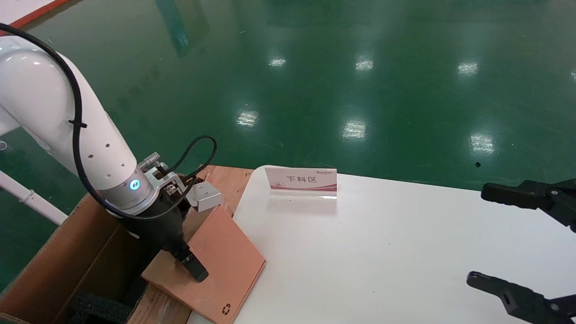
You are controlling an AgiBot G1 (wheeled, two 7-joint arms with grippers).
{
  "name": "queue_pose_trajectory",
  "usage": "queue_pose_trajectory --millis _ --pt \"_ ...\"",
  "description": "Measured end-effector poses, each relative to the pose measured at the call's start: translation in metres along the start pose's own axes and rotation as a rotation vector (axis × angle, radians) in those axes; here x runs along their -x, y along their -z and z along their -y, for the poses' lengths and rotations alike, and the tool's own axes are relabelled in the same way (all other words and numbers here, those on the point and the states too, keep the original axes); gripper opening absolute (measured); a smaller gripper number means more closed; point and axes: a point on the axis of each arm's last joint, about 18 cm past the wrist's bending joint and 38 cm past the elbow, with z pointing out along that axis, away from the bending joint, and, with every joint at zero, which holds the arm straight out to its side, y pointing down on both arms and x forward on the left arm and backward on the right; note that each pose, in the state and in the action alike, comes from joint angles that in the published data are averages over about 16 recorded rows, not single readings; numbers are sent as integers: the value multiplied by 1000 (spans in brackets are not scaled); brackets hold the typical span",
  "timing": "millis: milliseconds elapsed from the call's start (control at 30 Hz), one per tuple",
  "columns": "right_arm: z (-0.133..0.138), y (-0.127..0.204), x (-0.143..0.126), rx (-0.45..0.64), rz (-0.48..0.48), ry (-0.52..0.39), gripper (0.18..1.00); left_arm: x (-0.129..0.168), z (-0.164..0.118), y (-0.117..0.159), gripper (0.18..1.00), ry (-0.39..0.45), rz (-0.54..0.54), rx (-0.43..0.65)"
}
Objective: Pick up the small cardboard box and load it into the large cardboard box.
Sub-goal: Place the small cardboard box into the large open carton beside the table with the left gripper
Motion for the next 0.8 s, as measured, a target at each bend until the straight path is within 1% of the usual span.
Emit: queue_pose_trajectory --millis 100,300,400,533,600,800 --pt "0 0 0 0 0 0 856 0 0 0 693 0 0 0" --pt "0 0 0 0 0 0 744 0 1 3 578 -4 2 -8" --pt "0 0 0 0 0 0 667 -2 3 10 540 -12 2 -27" --pt "0 0 0 0 0 0 576 -4 6 26 498 -26 3 -61" --pt "0 0 0 0 0 0 523 -5 8 36 494 -34 5 -81" --pt "0 0 0 0 0 0 390 -5 13 75 465 -48 32 -155"
